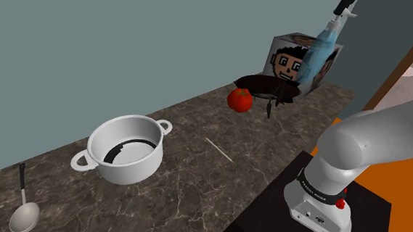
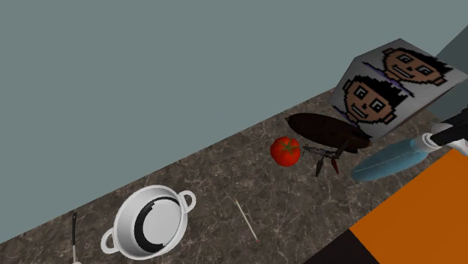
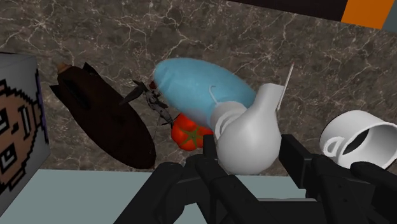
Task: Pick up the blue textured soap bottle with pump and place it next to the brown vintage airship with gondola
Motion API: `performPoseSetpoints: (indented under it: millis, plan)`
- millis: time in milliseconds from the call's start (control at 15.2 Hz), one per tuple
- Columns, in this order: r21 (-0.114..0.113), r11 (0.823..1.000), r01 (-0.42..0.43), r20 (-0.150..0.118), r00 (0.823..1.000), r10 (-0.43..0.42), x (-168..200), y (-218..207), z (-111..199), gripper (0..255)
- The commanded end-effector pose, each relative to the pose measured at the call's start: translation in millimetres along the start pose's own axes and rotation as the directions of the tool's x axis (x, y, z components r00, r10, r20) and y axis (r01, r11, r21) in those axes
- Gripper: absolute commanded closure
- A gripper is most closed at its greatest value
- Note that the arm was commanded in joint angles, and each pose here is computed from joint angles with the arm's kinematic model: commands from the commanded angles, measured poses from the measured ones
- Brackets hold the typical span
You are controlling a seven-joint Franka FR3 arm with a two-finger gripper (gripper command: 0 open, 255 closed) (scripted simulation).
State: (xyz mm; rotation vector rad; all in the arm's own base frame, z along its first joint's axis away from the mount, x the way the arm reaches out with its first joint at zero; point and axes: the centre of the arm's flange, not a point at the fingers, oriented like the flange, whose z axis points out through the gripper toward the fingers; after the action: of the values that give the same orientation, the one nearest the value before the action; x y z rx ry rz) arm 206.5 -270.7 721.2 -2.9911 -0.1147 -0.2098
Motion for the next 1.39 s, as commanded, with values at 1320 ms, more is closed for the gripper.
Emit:
performPoseSetpoints:
  millis: [1320]
  plan:
    - [-0.001,1.0,0.0,-0.001,1.0,0.0,-17.0,16.0,114.5,255]
